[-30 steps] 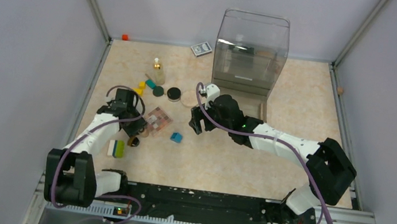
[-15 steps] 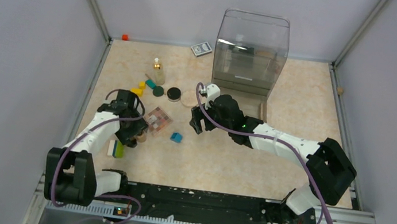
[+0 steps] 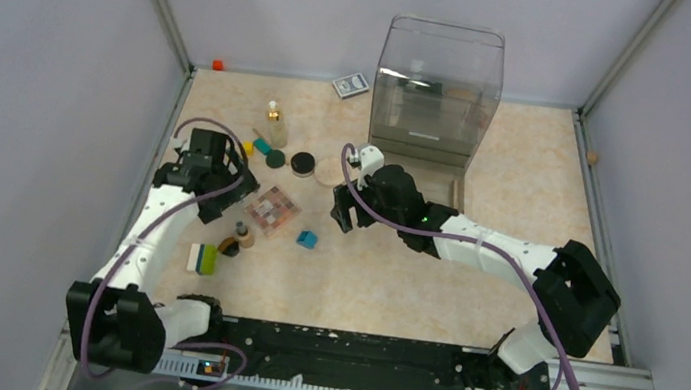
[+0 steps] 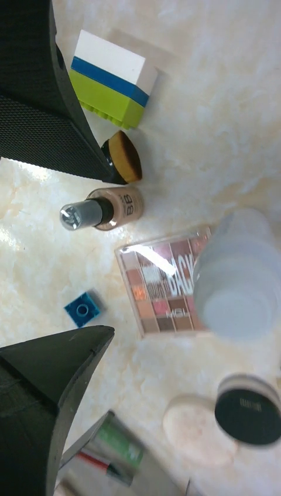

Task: Organize the makeup
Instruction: Place the makeup at the center of the board.

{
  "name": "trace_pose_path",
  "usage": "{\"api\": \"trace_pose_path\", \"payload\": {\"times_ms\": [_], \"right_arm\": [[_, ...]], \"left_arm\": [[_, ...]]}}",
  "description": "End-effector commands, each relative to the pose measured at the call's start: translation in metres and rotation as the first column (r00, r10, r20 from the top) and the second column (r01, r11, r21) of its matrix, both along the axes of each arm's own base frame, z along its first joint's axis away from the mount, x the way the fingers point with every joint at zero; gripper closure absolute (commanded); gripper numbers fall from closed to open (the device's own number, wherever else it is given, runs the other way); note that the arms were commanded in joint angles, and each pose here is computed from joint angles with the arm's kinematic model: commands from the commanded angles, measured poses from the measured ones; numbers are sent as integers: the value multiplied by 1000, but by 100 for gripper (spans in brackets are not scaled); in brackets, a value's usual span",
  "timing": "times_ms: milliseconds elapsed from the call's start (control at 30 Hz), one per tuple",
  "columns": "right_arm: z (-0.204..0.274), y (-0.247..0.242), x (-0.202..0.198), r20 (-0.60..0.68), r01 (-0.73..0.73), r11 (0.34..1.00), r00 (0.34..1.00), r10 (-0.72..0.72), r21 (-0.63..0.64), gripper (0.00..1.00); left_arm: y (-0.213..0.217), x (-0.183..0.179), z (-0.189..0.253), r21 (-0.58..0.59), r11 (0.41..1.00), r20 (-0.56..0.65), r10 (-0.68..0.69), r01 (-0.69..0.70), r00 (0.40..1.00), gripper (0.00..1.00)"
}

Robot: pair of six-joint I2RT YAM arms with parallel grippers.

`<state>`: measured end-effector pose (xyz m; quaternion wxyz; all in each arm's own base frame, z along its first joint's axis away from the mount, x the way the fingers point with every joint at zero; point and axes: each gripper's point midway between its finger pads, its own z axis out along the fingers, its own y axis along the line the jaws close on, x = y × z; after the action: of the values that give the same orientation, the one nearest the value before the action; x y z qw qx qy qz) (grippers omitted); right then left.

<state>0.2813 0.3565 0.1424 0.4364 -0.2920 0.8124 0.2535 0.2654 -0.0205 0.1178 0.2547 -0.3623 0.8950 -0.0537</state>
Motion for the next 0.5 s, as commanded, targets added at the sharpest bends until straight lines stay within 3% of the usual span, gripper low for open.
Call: {"api": "trace_pose_path", "payload": {"times_ms": [0,200,467], "right_arm": [[27,3,9,60,10,997,998,-14,74,24],[14,18,21,12,38,997,999,-39,60,24],[27,57,23,-88,-11,990,996,24,142,24]], "left_arm": [[-1,13,62,35,997,194,-76,70,978,1],[8,8,120,189,968,335,-221,164,916,1],[11,-4,157,363,878,335,-434,311,836,1]]}}
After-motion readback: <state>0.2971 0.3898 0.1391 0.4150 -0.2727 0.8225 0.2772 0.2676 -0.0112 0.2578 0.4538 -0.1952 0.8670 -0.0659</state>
